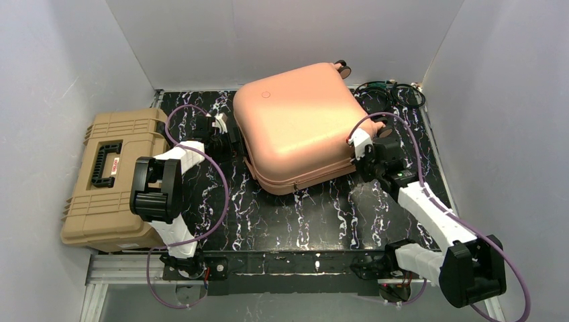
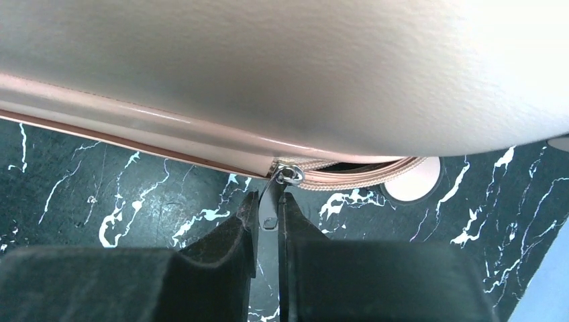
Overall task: Pack the luggage
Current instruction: Zip the luggage at the center of the board.
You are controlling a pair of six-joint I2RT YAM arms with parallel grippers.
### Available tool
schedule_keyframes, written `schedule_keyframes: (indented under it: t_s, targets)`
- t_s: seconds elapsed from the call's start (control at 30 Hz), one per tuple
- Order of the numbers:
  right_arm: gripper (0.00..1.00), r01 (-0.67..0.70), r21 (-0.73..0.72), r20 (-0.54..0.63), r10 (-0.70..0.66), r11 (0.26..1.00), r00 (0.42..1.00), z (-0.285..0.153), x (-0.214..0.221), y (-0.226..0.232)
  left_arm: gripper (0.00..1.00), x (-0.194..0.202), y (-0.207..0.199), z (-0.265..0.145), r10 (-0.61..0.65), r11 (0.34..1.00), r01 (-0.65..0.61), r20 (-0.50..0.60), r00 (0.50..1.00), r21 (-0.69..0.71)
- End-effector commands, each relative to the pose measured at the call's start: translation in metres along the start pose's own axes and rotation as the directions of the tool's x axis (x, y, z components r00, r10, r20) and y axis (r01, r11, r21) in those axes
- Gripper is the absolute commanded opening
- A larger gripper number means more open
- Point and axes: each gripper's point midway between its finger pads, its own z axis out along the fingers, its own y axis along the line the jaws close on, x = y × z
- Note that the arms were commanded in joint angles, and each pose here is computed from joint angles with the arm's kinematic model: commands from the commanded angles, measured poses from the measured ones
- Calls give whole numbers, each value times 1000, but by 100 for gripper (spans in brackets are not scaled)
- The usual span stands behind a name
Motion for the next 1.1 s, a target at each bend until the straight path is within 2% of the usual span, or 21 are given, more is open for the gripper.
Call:
schedule_keyframes:
  t_s: [0.0,0.17,0.5,0.67,0.87,1.07]
  targets:
    - [19,-83,38,102,79,996,992,-11,-31,-28,90,3,-41,-6,54,989,-53,-5,999,140]
    - [20,-126,28,126,121,992,985,-15,-33,-35,90,3,-41,-8,52,988,-51,-4,999,146]
    - [24,-342,-26,104,343,939,934,-14,-6,-66,90,2,-40,-10,37,988,-35,-8,999,151]
    - [25,-342,-50,100,346,938,933,-15,-6,-67,90,2,-40,-9,36,987,-34,-8,999,155]
    - [43,-255,-123,172,274,959,946,-29,-22,-54,90,2,-40,-10,37,988,-35,-9,999,154]
    - [48,-295,-181,128,320,938,939,-25,-23,-49,90,1,-41,-11,38,987,-37,-3,999,154]
